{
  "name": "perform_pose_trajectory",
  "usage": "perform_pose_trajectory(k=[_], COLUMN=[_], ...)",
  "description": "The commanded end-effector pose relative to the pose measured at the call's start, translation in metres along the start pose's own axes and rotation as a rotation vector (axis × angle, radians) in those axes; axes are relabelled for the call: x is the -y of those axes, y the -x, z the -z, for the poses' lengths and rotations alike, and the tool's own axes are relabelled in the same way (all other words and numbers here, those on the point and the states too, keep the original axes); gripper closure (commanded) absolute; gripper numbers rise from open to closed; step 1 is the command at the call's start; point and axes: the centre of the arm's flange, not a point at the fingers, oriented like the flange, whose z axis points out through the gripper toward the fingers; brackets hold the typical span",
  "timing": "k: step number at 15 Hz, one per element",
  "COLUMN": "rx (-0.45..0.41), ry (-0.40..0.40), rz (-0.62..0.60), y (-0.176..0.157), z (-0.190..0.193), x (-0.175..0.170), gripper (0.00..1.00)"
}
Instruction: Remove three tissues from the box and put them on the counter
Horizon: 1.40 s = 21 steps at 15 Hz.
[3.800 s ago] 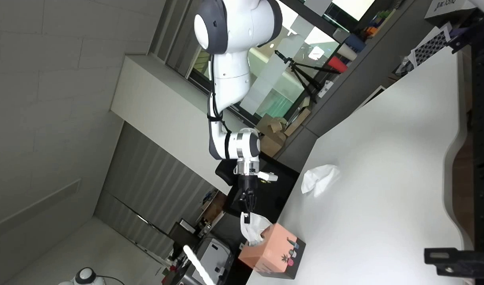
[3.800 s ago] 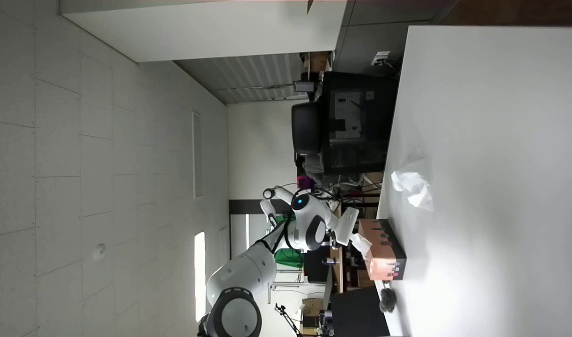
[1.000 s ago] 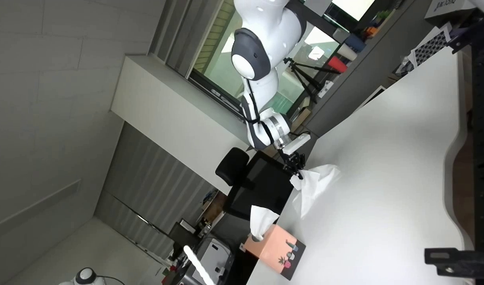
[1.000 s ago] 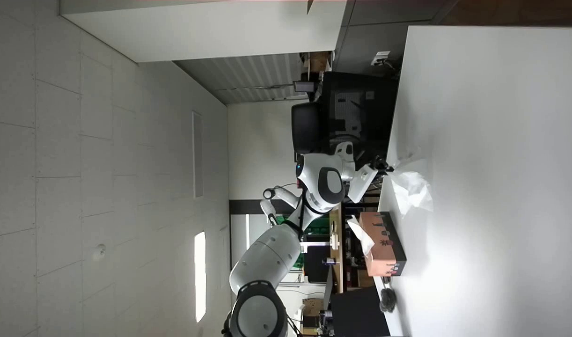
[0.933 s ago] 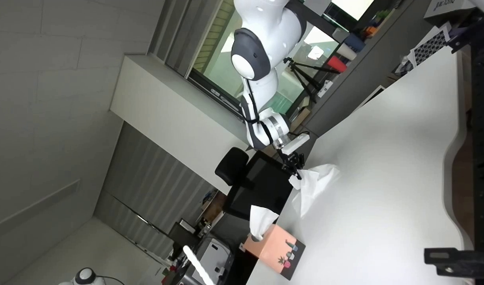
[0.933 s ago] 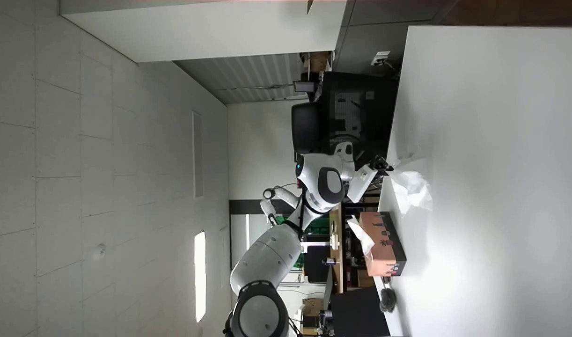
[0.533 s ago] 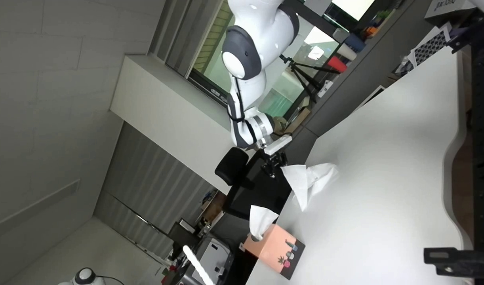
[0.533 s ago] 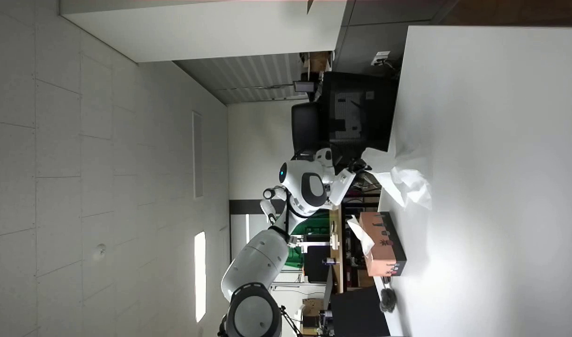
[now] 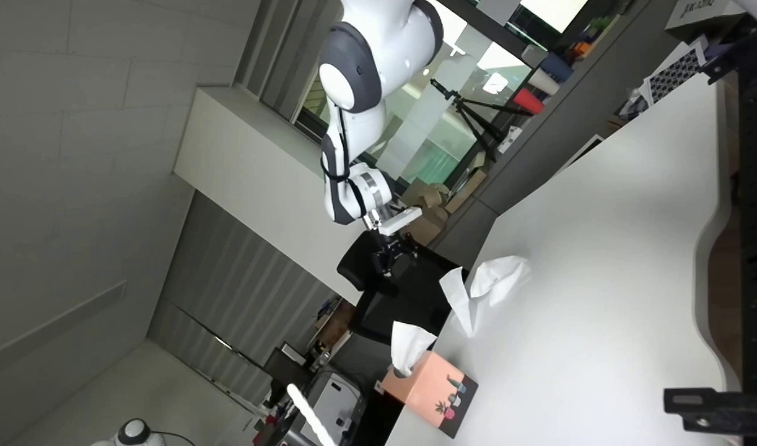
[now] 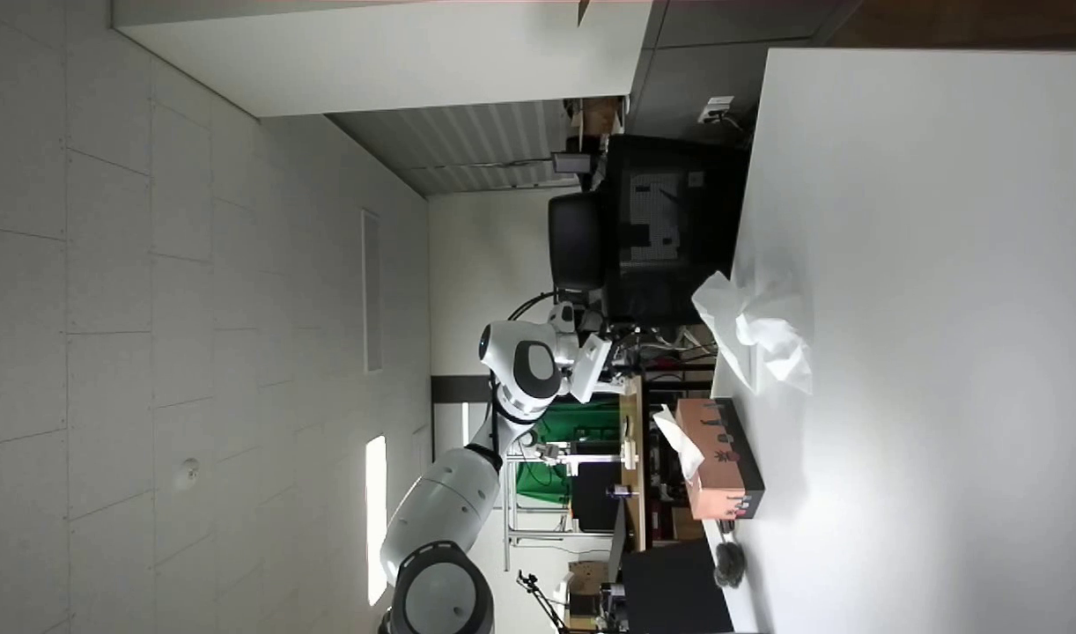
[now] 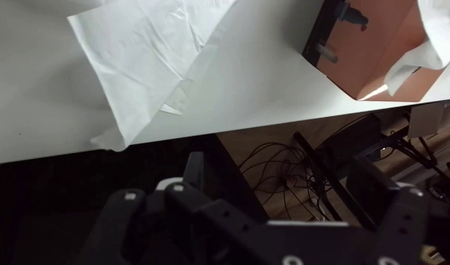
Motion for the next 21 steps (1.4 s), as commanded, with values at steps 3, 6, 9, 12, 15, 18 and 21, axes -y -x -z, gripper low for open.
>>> perform_pose_trajectory(k=[3,6,9,12,15,18,21], rx=[0.055,0.102,0.163,0.194,0.223,0.218,0.195], ry=[-0.038,-0.118,-0.212,-0.279,-0.325,-0.370,-0.399], rz=[0.063,0.122,0.159,0.184,0.194,0.199,0.213], y=[-0.001,0.007,0.020,0.031,0.040,0.047,0.053], z=[0.013,-0.009,-0.033,-0.054,-0.071,-0.083,-0.093], x=[0.025,0.039,0.058,0.069,0.076,0.079,0.081], gripper=[0.00,0.00,0.00,0.00,0.00,0.00,0.26])
